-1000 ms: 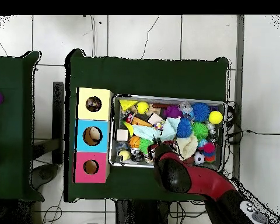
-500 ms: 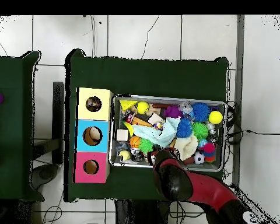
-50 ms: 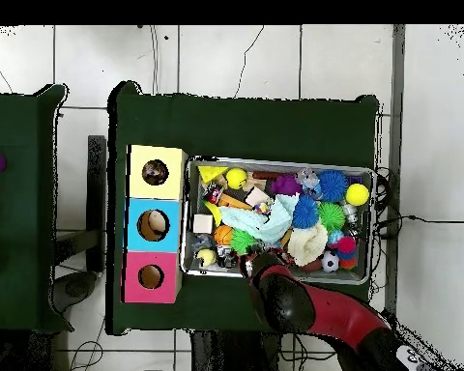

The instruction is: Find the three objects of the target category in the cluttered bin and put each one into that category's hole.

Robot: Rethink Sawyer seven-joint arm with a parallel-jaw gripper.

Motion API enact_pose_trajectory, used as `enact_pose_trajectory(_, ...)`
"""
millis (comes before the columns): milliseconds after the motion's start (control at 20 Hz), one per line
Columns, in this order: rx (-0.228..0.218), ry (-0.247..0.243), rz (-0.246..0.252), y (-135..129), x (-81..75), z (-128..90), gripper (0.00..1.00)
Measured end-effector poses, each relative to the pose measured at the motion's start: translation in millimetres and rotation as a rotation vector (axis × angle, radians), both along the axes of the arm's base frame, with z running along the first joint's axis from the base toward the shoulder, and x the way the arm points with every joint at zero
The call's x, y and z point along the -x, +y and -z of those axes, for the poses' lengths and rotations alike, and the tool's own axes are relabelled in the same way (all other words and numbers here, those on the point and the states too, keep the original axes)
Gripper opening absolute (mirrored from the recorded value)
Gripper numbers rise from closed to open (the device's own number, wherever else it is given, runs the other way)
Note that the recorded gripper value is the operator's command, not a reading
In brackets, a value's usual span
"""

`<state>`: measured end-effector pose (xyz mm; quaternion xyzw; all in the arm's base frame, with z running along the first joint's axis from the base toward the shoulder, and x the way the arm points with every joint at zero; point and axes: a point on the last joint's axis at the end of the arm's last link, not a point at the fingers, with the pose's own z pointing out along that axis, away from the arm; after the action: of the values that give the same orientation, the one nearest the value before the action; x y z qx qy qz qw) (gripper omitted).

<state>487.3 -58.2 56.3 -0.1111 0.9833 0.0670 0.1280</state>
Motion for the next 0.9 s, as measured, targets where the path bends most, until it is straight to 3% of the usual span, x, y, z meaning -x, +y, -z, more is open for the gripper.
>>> enact_pose_trajectory(50,-0.006,0.005,-0.001,2.2,1.3,2.6,1.00)
enact_pose_trajectory(900,-0.020,-0.017,0.010,8.8,2.2,13.9,1.00)
